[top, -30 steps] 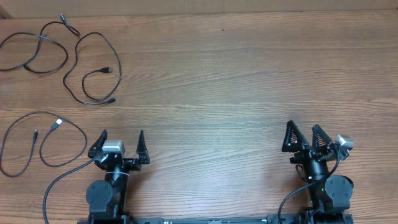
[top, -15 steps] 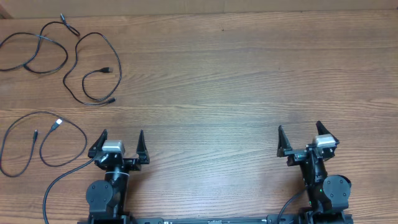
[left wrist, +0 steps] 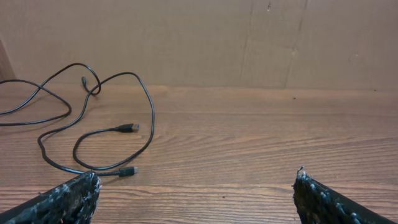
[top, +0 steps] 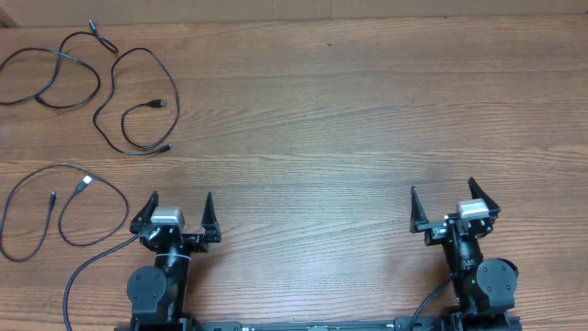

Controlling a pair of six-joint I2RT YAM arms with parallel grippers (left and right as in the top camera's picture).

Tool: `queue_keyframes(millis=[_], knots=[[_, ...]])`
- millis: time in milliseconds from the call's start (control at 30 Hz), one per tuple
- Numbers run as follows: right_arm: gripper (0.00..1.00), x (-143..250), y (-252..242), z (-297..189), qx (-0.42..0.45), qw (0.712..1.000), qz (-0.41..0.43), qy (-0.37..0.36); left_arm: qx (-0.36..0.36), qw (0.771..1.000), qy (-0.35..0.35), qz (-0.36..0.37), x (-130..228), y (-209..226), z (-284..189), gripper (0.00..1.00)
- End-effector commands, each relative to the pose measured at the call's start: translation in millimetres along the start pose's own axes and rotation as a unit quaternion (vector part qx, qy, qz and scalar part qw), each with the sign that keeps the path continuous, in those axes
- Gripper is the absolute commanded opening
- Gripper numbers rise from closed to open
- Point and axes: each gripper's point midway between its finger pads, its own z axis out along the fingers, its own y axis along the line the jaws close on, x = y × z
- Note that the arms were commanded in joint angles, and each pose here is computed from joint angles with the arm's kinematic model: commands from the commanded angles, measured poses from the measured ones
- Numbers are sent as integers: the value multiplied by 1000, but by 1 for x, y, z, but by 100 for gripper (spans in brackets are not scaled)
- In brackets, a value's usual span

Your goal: Untangle cables

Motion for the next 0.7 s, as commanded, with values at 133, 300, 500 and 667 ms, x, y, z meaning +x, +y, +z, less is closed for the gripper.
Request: queue_keyframes(millis=[133,300,500,667], knots=[[100,1,3,0,-4,1000,-3,-3,-3,1000,-1,8,2,1,0,99],[100,1,3,0,-4,1000,-3,-3,-3,1000,-1,8,2,1,0,100],[100,1,1,0,0,999,52,-2,-3,1000,-1,8,2,1,0,100],[100,1,0,0,3,999,53,-2,-3,1000,-1,8,2,1,0,100]])
